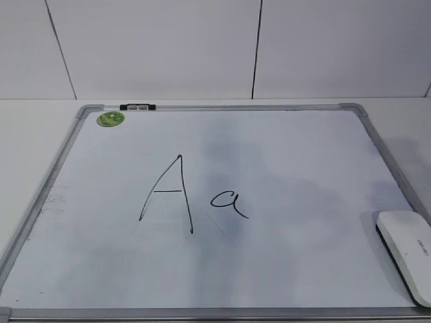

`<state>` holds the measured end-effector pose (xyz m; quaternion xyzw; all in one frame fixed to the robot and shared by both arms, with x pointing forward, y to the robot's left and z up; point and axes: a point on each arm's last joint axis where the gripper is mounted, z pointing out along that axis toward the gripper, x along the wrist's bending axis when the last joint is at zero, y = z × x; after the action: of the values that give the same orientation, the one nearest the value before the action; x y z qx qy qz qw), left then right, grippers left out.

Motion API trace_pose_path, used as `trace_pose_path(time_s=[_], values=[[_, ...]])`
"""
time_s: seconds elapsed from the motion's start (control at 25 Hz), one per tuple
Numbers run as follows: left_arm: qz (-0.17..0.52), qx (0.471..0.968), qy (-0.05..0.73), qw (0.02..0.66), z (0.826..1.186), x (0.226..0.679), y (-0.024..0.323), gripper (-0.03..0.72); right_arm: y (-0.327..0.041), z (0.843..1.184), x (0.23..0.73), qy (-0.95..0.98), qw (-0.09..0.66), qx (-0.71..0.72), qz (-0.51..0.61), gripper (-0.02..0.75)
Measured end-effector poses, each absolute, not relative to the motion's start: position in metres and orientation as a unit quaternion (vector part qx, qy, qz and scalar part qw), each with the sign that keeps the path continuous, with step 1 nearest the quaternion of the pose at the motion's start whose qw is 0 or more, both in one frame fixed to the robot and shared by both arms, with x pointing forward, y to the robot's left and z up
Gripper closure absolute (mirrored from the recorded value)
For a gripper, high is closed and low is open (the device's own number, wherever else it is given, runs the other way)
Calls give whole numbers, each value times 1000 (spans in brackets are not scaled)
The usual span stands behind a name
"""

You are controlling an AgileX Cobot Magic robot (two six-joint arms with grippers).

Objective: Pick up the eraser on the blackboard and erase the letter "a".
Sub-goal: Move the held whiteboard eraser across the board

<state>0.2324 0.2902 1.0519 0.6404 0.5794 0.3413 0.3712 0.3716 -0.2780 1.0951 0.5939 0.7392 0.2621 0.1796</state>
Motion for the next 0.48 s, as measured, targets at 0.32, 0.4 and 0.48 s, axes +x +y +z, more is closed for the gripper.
trace_pose_path(time_s=[0.32, 0.4, 0.48], values=[[341, 640, 579, 371, 1052, 232, 290, 453, -276, 1077, 402, 744, 119, 623, 211, 65], [341, 640, 579, 371, 1052, 232, 290, 453, -276, 1071, 408, 745, 105, 628, 199, 64], [341, 640, 579, 371, 1052, 232, 290, 453, -275, 1064, 415, 745, 92, 634, 185, 62]])
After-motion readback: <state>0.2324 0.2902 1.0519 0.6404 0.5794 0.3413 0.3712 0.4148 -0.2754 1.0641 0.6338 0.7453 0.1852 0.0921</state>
